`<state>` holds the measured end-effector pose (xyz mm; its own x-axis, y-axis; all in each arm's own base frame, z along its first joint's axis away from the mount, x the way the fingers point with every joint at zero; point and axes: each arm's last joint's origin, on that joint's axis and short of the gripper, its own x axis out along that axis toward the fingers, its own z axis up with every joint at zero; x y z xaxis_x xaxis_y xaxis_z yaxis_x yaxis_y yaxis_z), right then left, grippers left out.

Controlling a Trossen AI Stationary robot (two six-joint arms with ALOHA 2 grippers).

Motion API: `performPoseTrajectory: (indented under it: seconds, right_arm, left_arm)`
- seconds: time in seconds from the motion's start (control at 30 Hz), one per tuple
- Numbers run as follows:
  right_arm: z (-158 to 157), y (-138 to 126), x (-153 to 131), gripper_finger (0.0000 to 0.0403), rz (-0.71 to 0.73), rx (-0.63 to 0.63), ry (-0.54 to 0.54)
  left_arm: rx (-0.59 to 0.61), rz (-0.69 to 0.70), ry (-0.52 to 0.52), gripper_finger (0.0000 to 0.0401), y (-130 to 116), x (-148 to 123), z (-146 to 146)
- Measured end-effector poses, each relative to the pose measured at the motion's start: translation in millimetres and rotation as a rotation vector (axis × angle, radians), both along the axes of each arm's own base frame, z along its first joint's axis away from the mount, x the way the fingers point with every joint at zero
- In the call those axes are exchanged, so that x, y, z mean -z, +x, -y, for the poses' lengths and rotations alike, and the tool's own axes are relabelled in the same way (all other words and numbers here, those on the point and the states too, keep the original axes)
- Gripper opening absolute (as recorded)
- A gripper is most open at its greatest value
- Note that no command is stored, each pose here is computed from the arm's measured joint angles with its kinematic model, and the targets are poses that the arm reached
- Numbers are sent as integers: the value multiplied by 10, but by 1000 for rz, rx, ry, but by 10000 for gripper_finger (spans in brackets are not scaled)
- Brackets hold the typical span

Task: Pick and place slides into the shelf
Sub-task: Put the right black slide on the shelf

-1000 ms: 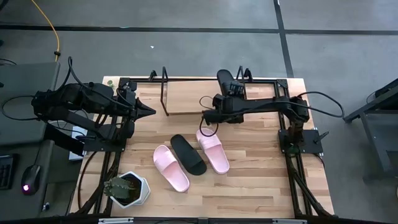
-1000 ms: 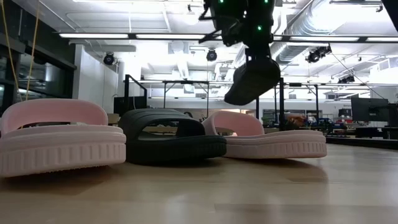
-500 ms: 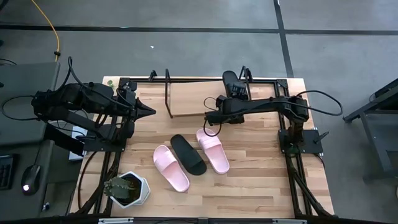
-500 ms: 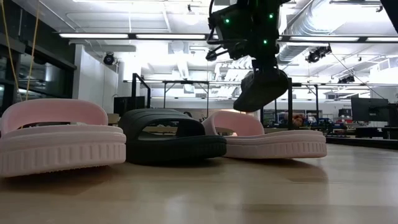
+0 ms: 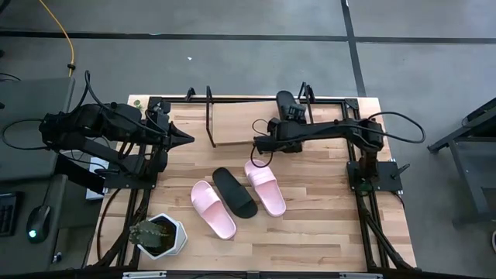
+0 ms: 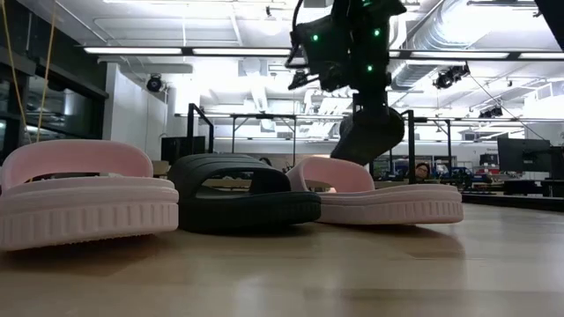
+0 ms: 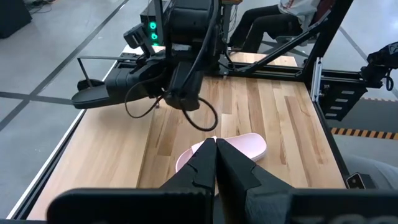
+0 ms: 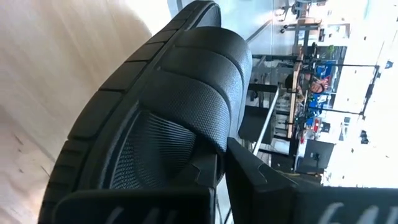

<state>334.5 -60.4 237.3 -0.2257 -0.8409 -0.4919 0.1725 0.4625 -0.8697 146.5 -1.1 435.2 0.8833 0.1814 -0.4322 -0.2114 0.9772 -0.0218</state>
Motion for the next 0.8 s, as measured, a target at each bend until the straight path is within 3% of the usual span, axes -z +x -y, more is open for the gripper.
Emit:
performPoseTrajectory:
  seconds: [0.47,0.8]
  right_arm:
    - [142,95,386,0,-99,47,34]
    - [121,-44,703,0,-122,62,21]
  left_arm:
    - [0,-1,0,1,-1,1,0]
    - [0,-8,0,1,-4,7,0]
